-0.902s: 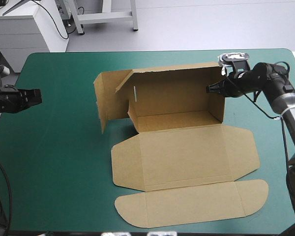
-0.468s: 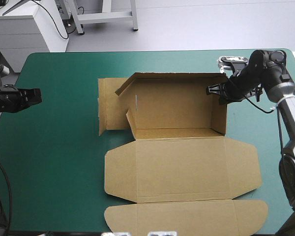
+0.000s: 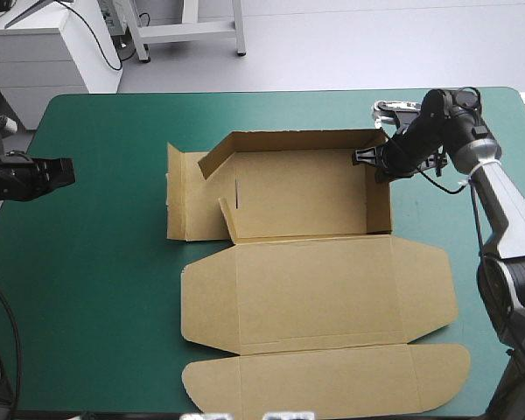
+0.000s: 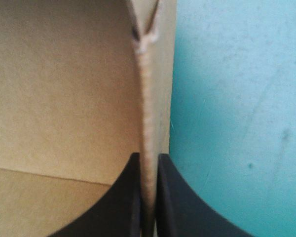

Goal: Fold the box

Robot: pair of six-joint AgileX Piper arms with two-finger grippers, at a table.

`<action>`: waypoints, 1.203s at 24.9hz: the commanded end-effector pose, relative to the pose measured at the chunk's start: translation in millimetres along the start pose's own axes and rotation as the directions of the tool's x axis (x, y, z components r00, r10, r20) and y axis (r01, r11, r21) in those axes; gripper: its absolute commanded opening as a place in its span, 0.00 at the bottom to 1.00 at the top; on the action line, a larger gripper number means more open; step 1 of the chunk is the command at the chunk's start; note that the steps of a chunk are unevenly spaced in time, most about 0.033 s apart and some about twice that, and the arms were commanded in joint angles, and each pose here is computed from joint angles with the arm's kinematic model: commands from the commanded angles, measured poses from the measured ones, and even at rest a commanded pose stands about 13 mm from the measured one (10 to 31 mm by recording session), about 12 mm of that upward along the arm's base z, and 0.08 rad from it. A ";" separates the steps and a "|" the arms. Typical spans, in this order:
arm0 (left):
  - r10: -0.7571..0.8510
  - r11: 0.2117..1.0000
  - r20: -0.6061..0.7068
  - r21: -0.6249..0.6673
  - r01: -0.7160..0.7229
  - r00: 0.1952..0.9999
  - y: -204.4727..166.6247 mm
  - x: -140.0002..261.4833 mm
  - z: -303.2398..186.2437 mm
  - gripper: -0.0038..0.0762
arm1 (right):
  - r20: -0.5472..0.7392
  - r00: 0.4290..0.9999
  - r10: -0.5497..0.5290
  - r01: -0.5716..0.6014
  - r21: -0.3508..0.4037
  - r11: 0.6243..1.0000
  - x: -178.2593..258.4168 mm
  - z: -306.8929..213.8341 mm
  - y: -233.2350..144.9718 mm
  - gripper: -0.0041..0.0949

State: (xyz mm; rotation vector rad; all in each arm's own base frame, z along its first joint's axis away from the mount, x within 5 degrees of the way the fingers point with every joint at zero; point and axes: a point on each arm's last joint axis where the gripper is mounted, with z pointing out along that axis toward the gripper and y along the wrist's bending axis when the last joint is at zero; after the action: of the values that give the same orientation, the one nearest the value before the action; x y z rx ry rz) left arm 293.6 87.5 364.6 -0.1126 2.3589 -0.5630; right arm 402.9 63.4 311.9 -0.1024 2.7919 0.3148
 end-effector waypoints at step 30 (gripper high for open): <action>0.010 0.998 0.040 0.059 -0.012 0.999 -17.8 -3.2 -15.8 0.04 | -0.019 0.998 -0.053 0.054 0.039 0.998 9.2 0.4 33.7 0.73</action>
State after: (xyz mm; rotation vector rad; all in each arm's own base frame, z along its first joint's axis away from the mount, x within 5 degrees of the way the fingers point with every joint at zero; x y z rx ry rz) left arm 291.4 85.3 363.7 -0.0943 2.3823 -0.5910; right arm 398.0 94.8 301.5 -0.1486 2.8585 0.2625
